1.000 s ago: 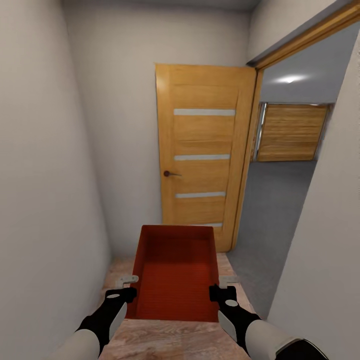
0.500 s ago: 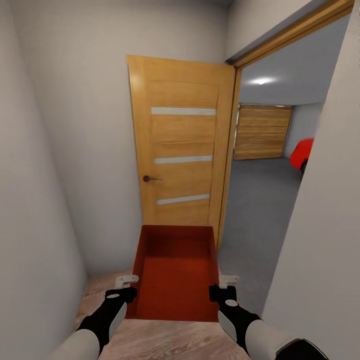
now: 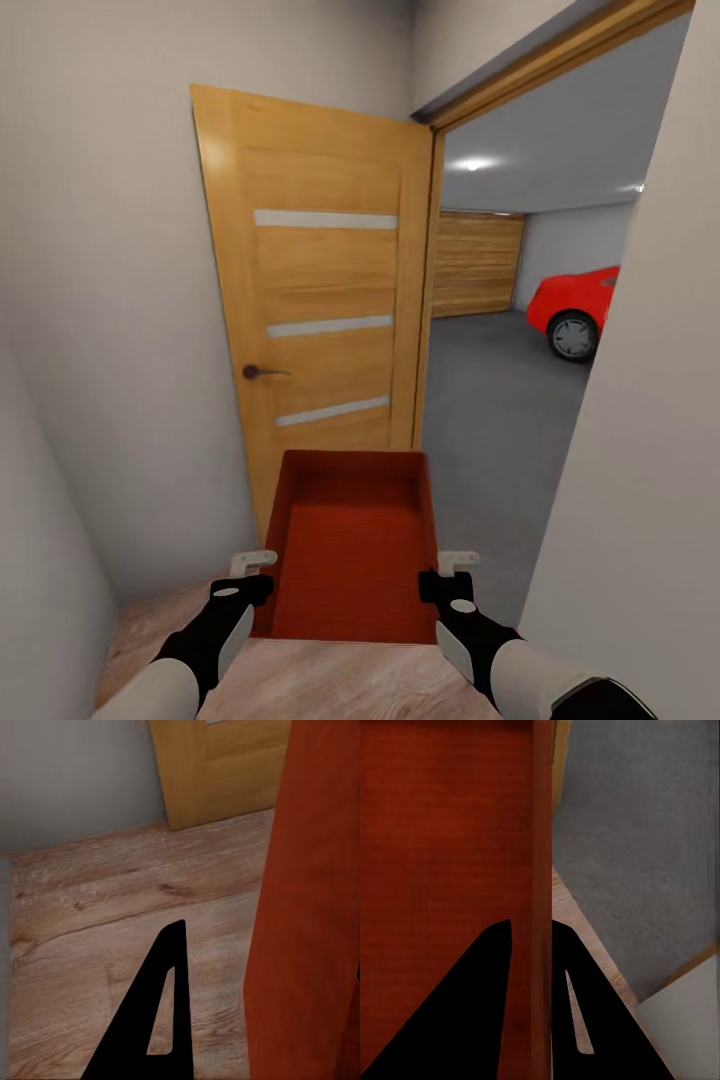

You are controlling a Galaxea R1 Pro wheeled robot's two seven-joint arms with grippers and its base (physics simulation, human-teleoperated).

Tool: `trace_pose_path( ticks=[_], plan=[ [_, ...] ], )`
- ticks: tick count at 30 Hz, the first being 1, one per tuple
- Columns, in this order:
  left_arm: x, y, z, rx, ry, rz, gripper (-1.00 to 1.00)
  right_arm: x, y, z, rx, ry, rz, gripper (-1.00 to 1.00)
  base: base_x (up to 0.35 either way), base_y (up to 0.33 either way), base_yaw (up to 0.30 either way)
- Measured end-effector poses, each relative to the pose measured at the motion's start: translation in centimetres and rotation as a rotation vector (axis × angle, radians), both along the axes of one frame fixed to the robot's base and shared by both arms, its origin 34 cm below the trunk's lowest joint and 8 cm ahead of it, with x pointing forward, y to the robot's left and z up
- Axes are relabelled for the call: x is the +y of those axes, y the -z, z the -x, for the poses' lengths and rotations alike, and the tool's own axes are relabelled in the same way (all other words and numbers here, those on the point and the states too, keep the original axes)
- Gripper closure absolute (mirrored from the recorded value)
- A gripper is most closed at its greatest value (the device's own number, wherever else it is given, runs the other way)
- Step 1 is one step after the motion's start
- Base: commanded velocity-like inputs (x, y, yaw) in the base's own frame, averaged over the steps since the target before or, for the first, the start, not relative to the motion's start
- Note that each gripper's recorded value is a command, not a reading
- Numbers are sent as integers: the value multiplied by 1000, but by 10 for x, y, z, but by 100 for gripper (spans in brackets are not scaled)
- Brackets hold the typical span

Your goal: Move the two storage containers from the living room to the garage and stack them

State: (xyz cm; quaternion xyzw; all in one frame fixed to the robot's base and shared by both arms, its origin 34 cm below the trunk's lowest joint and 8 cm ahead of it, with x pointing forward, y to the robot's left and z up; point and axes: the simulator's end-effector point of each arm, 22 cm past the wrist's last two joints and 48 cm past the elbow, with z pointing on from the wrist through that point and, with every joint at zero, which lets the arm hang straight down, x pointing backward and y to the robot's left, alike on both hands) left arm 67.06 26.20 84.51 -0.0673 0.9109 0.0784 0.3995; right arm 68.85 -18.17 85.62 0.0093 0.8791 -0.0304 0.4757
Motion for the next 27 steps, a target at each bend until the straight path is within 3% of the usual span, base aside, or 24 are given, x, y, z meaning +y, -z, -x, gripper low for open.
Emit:
trace_pose_path(
  ticks=[10,27],
  plan=[
    [0,2,2,7,-20,30,100,0,0,0,0,-1,1,100,302,216,-288],
    [0,2,2,8,-20,30,100,0,0,0,0,-2,3,100,299,222,-288]
  ],
)
